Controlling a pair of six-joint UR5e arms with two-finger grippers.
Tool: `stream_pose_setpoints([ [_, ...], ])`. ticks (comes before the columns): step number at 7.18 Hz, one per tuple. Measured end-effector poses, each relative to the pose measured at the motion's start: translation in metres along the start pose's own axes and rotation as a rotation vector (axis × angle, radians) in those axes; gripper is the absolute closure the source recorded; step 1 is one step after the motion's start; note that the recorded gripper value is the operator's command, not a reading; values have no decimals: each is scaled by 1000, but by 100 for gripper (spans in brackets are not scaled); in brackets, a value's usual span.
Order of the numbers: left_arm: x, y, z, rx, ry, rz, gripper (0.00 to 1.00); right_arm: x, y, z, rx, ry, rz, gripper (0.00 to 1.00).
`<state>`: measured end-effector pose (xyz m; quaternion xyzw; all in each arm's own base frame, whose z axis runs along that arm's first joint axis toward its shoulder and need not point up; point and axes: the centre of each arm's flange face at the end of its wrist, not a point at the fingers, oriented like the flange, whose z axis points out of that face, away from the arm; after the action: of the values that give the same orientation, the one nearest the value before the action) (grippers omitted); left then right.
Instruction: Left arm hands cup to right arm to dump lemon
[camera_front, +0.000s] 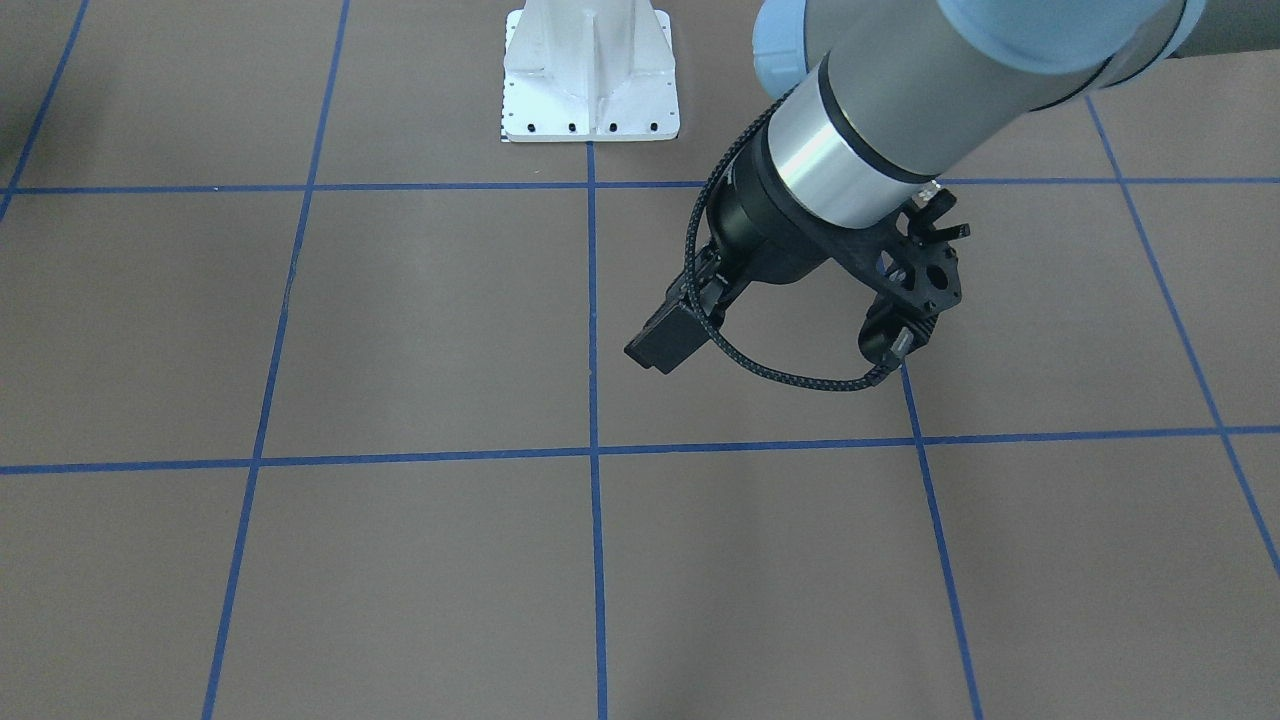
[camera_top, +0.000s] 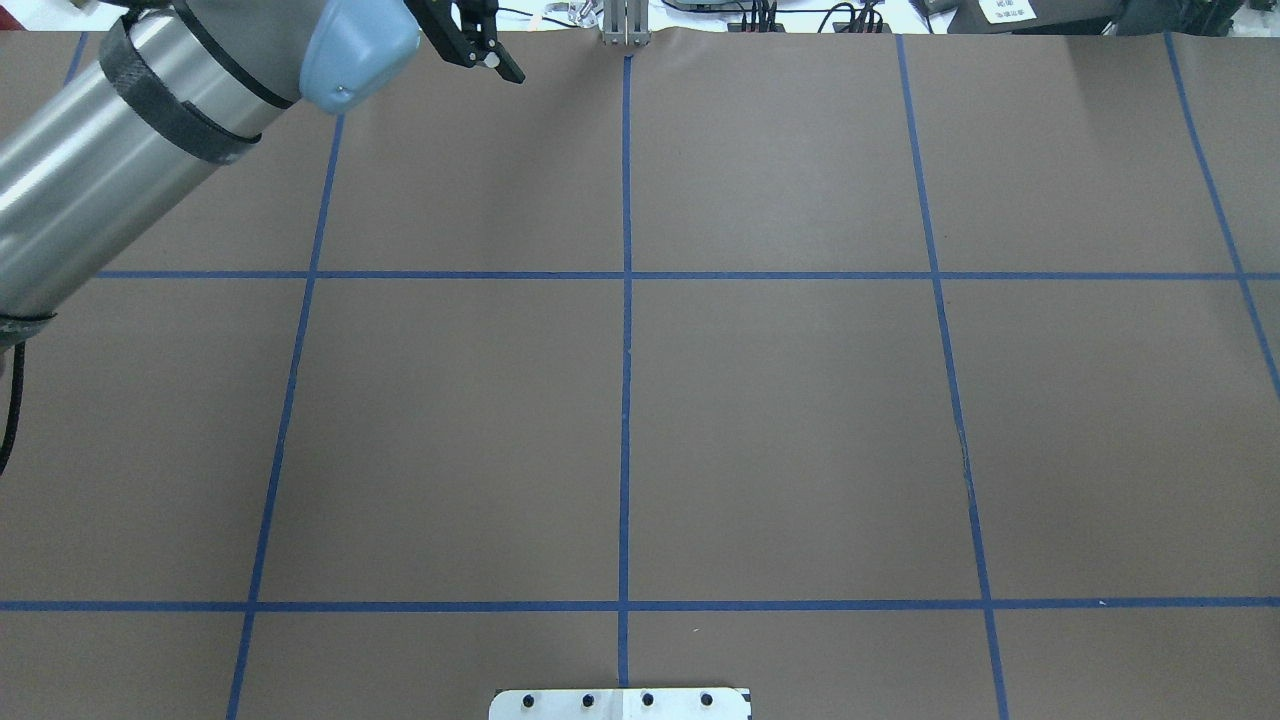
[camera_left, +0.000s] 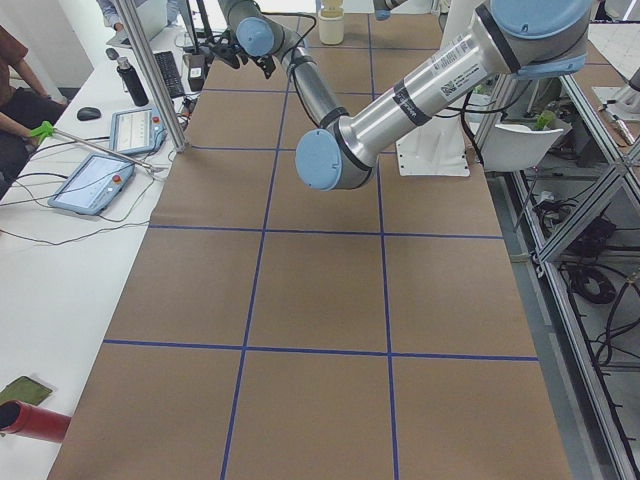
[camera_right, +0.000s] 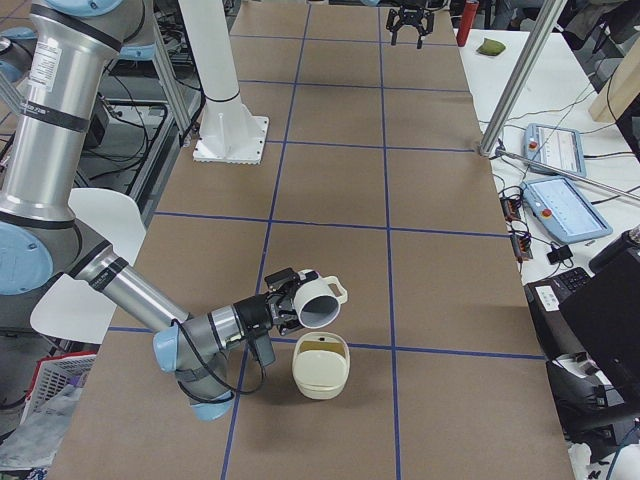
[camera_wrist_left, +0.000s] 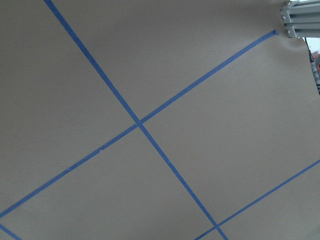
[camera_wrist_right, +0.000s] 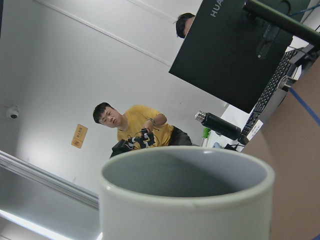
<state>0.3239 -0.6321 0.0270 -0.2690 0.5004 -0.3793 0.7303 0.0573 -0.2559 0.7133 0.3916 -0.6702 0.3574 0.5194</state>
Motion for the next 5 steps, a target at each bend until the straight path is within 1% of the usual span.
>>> stream_pose_setpoints([
  [1, 0, -1, -1, 1, 1, 1, 0, -9, -7, 12, -25, 48, -64, 100],
  [2, 1, -2, -3, 3, 4, 2, 0, -30, -22, 26, -57, 95, -102, 100],
  [3, 1, -4, -5, 5, 6, 5, 0, -64, -41, 39, -86, 139, -118, 100],
  [5, 2, -6, -6, 8, 7, 29, 0, -127, -64, 61, -116, 194, -143, 100],
])
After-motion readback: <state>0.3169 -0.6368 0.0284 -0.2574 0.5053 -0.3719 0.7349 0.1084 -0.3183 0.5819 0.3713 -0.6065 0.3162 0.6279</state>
